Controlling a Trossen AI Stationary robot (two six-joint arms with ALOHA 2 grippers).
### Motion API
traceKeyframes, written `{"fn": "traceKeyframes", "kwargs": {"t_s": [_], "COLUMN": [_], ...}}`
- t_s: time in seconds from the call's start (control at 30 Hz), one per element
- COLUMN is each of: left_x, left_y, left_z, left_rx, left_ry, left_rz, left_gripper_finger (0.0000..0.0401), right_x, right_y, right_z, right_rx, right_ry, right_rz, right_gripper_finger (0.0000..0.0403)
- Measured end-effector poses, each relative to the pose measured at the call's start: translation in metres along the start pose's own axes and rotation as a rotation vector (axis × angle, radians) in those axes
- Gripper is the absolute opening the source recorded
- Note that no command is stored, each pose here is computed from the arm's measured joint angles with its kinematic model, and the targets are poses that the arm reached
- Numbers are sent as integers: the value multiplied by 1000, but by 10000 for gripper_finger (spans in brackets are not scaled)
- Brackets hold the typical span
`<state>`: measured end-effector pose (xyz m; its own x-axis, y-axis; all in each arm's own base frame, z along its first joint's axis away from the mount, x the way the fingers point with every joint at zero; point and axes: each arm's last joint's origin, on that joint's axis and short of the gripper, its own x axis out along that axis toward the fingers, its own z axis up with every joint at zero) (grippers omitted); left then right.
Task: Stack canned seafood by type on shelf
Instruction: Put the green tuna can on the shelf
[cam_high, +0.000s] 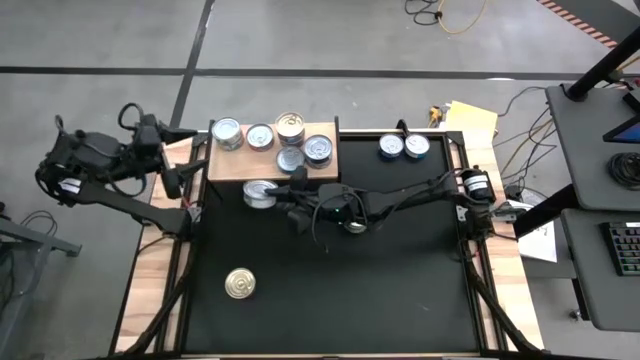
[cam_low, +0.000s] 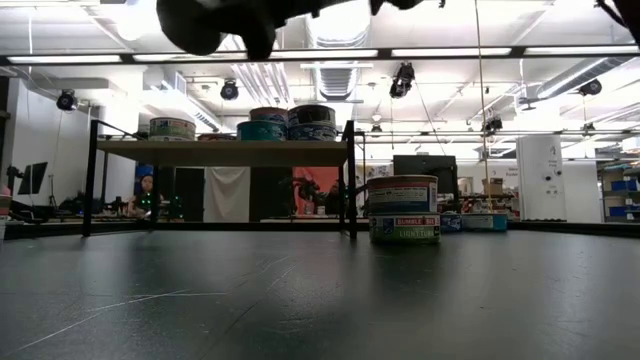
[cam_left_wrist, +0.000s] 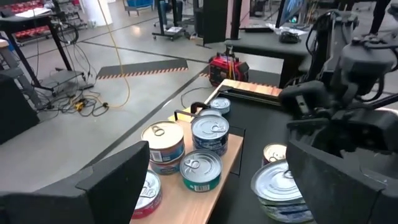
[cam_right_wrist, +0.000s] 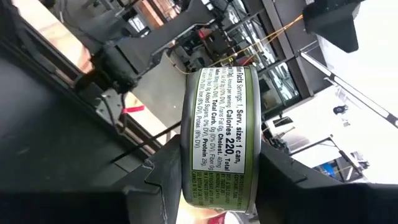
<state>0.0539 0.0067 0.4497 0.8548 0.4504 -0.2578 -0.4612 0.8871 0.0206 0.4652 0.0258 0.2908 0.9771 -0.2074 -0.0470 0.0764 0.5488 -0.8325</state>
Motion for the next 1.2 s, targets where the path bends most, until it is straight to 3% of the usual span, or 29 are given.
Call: {"fn": "traceKeyframes", "kwargs": {"t_s": [0.37,0.57,0.7,1.2], "left_x": [-5,-3,-2,-2], "left_y": [6,4,4,4], "left_z": [-9,-11,-11,-11], "left_rx": [-7,1,1,3], "left_ry": [-9,1,1,3], "left_rz": [-2,0,0,0], "left_gripper_finger": [361,361,361,361], "right_x": [47,75,90,102], "right_y": [7,21,28,42], "right_z": [-10,-15,-19,-29], "right_rx": [-72,-143,-197,-225], "right_ry": [158,320,448,594], "right_rz": [-55,-12,-64,-97], "right_gripper_finger": [140,140,140,140]}}
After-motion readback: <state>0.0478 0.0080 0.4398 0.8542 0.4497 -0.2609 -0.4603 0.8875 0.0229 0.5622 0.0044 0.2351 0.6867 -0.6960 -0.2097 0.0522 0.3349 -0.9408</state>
